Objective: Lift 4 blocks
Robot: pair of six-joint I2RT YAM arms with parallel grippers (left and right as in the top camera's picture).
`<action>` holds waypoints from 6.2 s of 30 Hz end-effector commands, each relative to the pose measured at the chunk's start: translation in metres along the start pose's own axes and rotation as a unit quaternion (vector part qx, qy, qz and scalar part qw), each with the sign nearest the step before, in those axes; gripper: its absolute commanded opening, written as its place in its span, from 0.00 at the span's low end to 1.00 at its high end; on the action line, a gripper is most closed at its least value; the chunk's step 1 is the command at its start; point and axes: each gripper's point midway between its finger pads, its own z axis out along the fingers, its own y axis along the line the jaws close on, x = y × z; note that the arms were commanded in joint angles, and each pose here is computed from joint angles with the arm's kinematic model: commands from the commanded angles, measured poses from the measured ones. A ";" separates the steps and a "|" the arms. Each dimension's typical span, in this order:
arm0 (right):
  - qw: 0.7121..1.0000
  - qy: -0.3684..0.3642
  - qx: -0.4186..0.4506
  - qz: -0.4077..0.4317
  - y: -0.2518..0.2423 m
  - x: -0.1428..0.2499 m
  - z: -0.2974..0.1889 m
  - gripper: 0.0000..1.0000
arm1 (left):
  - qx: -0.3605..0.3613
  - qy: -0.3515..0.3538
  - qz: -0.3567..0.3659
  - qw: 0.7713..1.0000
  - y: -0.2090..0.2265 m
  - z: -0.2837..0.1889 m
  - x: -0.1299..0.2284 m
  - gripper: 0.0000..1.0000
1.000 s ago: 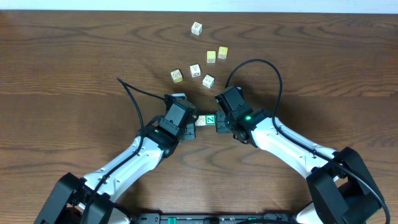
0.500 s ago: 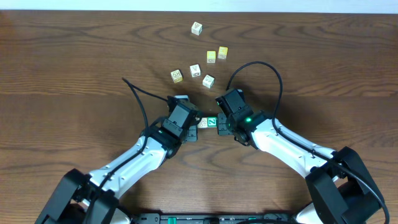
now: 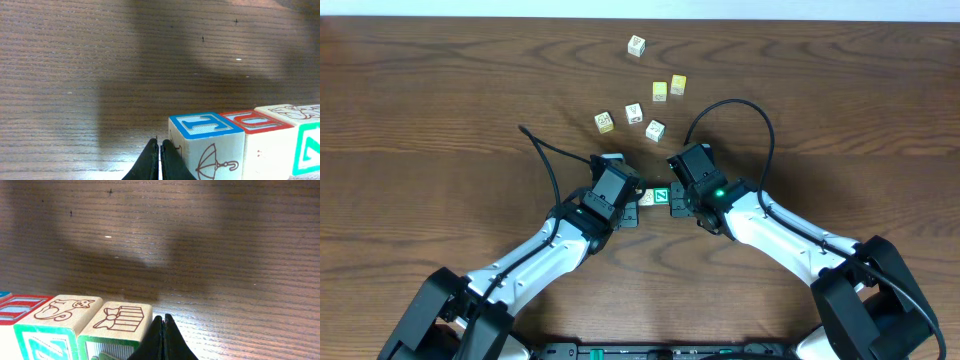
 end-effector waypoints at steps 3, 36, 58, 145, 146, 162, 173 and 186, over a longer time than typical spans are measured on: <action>0.974 0.078 -0.208 -0.033 0.095 0.029 -0.024 0.01 | 0.221 0.047 0.035 0.974 -0.111 -0.036 0.012 0.08; 0.975 0.078 -0.206 -0.035 0.091 0.034 -0.016 0.01 | 0.218 0.050 0.034 0.974 -0.109 -0.035 0.015 0.07; 0.970 0.087 -0.226 -0.039 0.100 0.038 -0.006 0.01 | 0.220 0.068 0.034 0.973 -0.117 -0.021 0.031 0.08; 0.975 0.081 -0.200 -0.048 0.091 0.038 -0.002 0.01 | 0.159 0.045 0.054 0.985 -0.099 -0.007 0.033 0.07; 0.975 0.082 -0.202 -0.048 0.091 0.038 -0.002 0.01 | 0.160 0.045 0.053 0.985 -0.099 -0.007 0.034 0.07; 0.972 0.090 -0.212 -0.047 0.094 0.041 -0.004 0.01 | 0.159 0.048 0.038 0.985 -0.099 -0.007 0.033 0.07; 0.972 0.094 -0.210 -0.047 0.093 0.043 -0.004 0.01 | 0.152 0.042 0.026 0.987 -0.091 -0.005 0.025 0.07; 0.972 0.093 -0.209 -0.047 0.093 0.043 -0.004 0.01 | 0.146 0.049 0.026 0.988 -0.088 0.001 0.029 0.07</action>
